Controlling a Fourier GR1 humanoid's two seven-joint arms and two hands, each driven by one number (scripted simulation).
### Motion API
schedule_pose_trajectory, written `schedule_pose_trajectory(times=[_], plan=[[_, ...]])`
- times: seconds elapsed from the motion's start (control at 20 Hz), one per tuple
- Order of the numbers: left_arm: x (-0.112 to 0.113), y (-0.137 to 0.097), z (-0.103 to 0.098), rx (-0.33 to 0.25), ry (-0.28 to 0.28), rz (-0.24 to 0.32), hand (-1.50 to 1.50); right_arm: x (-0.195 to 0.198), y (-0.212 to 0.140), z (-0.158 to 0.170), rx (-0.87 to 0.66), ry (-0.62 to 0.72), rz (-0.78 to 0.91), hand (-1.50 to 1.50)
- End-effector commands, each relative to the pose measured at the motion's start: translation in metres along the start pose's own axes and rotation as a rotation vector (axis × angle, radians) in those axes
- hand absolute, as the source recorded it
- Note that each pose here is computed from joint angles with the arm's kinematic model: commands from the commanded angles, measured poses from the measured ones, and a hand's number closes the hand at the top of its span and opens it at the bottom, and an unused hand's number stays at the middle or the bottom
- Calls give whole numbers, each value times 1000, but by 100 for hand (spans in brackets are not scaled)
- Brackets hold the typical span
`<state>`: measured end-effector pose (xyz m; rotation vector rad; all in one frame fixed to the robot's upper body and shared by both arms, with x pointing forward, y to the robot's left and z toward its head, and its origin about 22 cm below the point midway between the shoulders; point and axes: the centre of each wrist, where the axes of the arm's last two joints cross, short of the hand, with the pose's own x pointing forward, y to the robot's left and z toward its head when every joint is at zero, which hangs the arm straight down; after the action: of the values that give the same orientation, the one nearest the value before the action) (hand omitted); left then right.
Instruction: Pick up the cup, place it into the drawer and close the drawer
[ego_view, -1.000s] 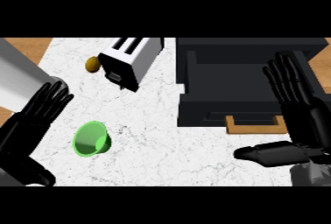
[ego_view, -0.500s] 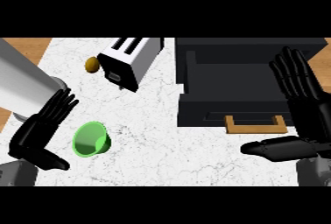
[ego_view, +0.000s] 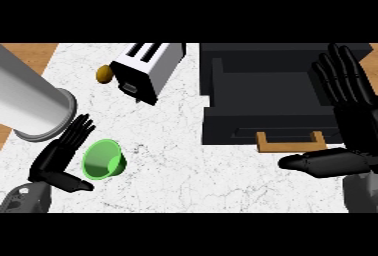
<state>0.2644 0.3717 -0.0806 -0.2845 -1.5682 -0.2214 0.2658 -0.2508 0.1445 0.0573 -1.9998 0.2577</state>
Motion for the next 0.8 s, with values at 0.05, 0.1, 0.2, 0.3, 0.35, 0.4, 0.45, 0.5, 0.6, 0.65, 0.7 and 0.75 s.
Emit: schedule_pose_trajectory(times=[0.05, 0.1, 0.2, 0.3, 0.35, 0.4, 0.45, 0.5, 0.6, 0.65, 0.7, 0.75], plan=[[-23, 9, 5, -5, -20, 4, -150, -6, -14, 0, 7, 6, 10, -150], [-24, 8, 4, -11, -30, -9, -150, -8, -3, -4, 6, 7, -6, -150], [-30, 2, -2, -7, -16, 17, -150, 7, -11, -11, 14, -8, -4, -150], [-36, 11, 19, 6, -32, 15, -150, 1, 2, -5, 12, -11, 6, -150], [-45, -4, 14, -6, -34, 1, -150, -10, 8, -7, 12, 11, -6, -150], [-43, -23, -17, 8, -33, -20, -150, 8, 3, -18, 6, -17, -5, -150], [-44, -4, 10, 11, -54, 21, -150, 13, -9, -11, 2, -8, -12, -150], [-45, -5, 9, 13, -61, -1, -150, -2, -11, -6, 14, -9, 3, -150], [-44, -13, -5, 26, -80, 17, -150, 8, 0, -3, 31, -9, -14, -150], [-54, -15, 11, 2, -64, 5, -150, 4, -9, -7, 16, -3, -3, -150], [-57, -21, 8, 26, -77, 28, -150, -9, 0, -3, 24, -1, -7, -150], [-56, -12, 18, 24, -84, 28, -150, -1, 2, 7, 22, 3, -17, -150]])
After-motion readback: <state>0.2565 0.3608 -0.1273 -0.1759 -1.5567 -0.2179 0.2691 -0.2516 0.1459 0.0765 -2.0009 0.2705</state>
